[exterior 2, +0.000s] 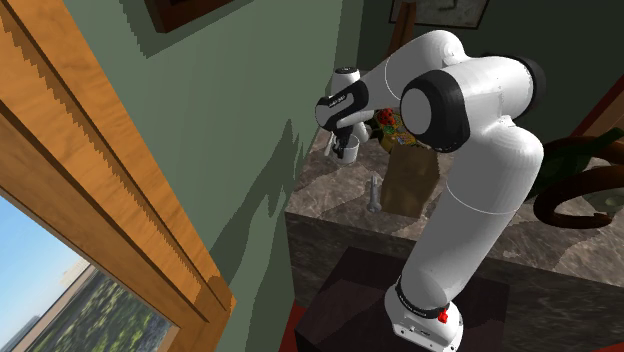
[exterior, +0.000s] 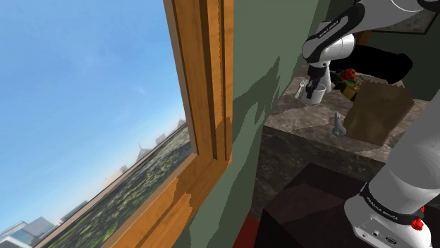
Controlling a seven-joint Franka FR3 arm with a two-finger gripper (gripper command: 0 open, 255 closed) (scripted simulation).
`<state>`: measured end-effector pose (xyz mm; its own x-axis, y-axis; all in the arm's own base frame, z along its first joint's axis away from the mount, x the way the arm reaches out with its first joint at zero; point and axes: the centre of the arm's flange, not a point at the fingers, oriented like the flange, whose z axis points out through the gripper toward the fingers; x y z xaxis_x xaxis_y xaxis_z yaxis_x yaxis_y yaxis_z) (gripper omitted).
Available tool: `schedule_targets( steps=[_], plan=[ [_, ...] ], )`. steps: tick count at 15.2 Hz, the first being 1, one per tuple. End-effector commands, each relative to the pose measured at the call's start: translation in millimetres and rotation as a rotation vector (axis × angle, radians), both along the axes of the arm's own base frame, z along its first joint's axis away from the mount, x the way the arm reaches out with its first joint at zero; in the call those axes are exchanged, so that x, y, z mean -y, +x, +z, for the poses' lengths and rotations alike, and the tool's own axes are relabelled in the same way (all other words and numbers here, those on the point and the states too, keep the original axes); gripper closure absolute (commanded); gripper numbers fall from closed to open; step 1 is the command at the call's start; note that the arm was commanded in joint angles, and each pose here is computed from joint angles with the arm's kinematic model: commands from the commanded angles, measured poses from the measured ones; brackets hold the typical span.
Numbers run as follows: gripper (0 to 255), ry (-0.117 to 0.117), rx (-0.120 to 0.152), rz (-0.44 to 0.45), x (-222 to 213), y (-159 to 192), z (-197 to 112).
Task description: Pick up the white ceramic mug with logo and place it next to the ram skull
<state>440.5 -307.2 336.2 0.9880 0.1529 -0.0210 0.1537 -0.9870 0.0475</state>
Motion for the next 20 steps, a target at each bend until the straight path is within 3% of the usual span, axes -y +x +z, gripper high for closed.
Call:
schedule_targets(
  steps=[1,4,20],
  plan=[
    [255,0.0,0.0,0.0,0.0,0.0,-0.1],
    [255,0.0,0.0,0.0,0.0,0.0,-0.1],
    [255,0.0,0.0,0.0,0.0,0.0,84.3]
  ],
)
